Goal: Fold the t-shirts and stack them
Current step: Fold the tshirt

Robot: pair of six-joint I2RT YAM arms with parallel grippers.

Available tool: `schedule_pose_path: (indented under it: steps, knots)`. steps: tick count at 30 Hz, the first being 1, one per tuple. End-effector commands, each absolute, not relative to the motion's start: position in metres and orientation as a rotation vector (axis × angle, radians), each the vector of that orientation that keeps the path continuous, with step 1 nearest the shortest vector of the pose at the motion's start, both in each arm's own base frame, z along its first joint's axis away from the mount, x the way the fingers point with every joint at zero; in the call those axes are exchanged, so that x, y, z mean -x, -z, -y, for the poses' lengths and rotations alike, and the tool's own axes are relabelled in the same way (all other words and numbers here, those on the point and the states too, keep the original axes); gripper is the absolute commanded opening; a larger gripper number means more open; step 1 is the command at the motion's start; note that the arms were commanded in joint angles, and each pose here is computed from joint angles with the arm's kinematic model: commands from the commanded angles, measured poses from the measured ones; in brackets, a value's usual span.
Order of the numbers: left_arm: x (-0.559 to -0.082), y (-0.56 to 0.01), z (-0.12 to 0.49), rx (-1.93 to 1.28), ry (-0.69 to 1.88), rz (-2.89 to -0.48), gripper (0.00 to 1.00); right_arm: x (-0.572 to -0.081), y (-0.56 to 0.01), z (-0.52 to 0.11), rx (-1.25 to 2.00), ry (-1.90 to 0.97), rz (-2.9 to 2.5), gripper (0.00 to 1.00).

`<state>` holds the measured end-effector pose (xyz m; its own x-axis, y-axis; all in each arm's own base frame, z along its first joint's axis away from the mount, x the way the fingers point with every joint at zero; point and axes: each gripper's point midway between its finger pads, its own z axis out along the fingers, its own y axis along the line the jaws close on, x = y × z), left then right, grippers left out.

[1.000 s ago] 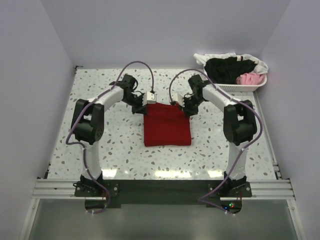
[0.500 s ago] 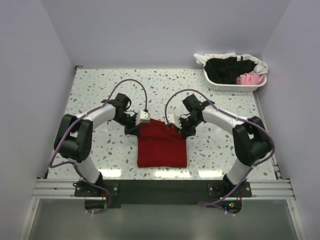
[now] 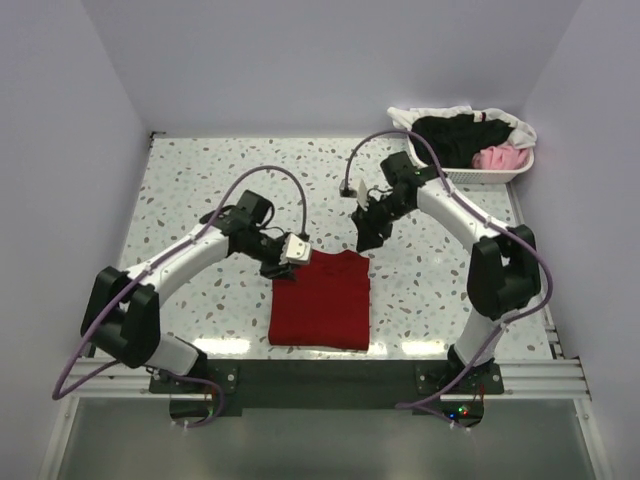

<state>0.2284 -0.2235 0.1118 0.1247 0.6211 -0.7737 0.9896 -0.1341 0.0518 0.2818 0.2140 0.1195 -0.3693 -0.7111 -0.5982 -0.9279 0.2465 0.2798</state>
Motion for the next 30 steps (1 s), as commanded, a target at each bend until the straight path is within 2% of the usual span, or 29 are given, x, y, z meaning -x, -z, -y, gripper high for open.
schedule_pose_path:
  steps: [1,3,7,23,26,30]
  knots:
    - [-0.248,-0.111,0.25,-1.848,0.78,-1.463,0.42,-0.296,-0.132,-0.242,1.316,-1.062,-2.255,0.41]
    - [-0.254,-0.103,0.263,-1.859,0.811,-1.474,0.42,-0.312,-0.132,-0.253,1.223,-1.081,-2.274,0.35]
    - [-0.267,-0.089,0.278,-1.847,0.828,-1.521,0.44,-0.327,-0.117,-0.269,1.116,-1.166,-2.348,0.31]
    - [-0.257,-0.04,0.287,-1.907,0.894,-1.604,0.44,-0.323,-0.064,-0.303,1.08,-1.267,-2.47,0.27]
    - [-0.254,-0.038,0.287,-1.912,0.905,-1.615,0.37,-0.32,-0.055,-0.304,1.089,-1.264,-2.488,0.26]
    - [-0.25,-0.041,0.288,-1.921,0.91,-1.602,0.15,-0.316,-0.043,-0.307,1.12,-1.256,-2.502,0.26]
